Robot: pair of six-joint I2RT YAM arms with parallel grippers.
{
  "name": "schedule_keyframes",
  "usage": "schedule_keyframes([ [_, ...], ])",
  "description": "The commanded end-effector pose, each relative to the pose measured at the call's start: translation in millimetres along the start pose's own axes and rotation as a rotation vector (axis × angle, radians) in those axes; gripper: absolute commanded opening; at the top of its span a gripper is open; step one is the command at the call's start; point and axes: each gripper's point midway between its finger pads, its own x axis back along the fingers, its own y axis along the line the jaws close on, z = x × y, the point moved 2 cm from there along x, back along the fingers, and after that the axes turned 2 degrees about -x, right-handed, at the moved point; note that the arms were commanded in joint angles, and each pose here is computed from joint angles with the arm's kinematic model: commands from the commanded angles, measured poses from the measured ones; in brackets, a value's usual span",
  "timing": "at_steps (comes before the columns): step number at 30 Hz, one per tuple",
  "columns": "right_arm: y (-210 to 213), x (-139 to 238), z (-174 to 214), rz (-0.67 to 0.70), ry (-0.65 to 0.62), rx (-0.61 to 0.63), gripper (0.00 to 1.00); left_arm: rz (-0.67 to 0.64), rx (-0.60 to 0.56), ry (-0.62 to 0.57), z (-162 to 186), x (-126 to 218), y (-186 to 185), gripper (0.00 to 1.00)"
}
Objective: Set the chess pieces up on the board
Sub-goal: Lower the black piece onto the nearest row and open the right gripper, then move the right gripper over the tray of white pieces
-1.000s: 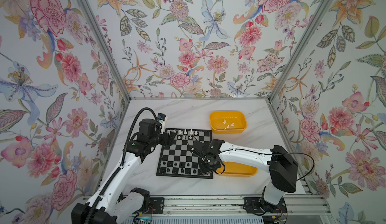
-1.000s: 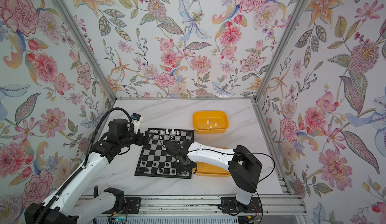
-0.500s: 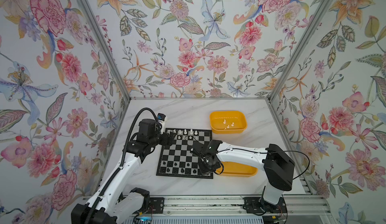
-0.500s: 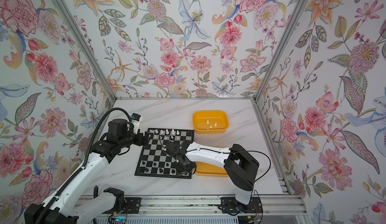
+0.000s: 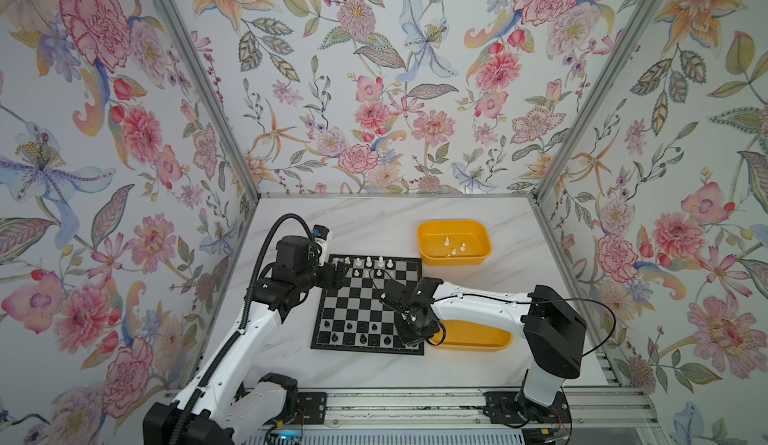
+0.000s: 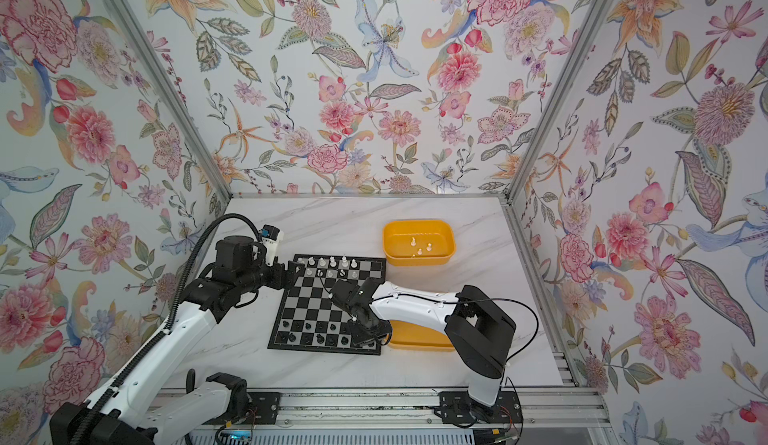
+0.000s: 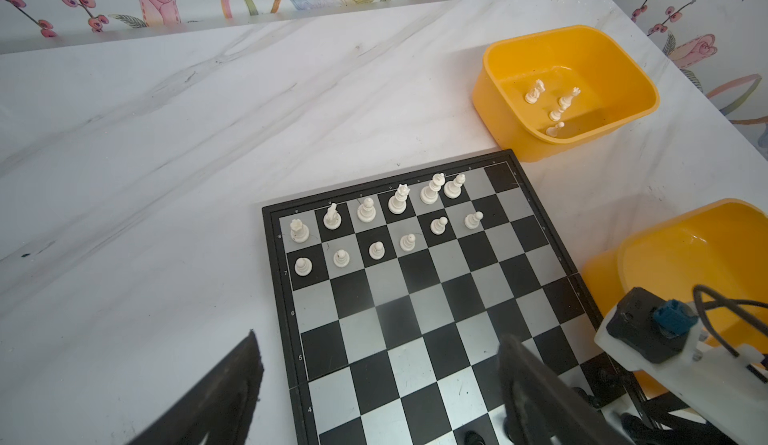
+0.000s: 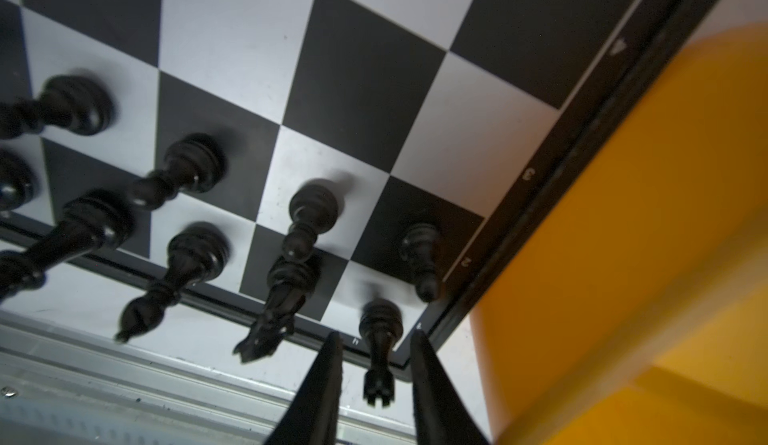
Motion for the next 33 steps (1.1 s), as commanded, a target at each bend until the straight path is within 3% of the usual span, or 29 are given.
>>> schedule_keyframes([
  [1, -2, 7, -4, -0.003, -0.023, -0.004, 0.34, -0.004, -0.008, -0.002, -3, 1, 3, 0.9],
  [11, -16, 36, -16, -0.055, -0.079, -0.051, 0.39, -0.013, -0.012, -0.023, -11, 2, 6, 0.9],
  [23, -82, 8, -3, 0.056, -0.014, -0.16, 0.37, -0.004, 0.0, -0.05, -23, -2, 6, 0.9],
  [33, -188, 14, -5, 0.12, -0.045, -0.445, 0.38, 0.016, 0.013, -0.078, -36, -5, 3, 0.9],
])
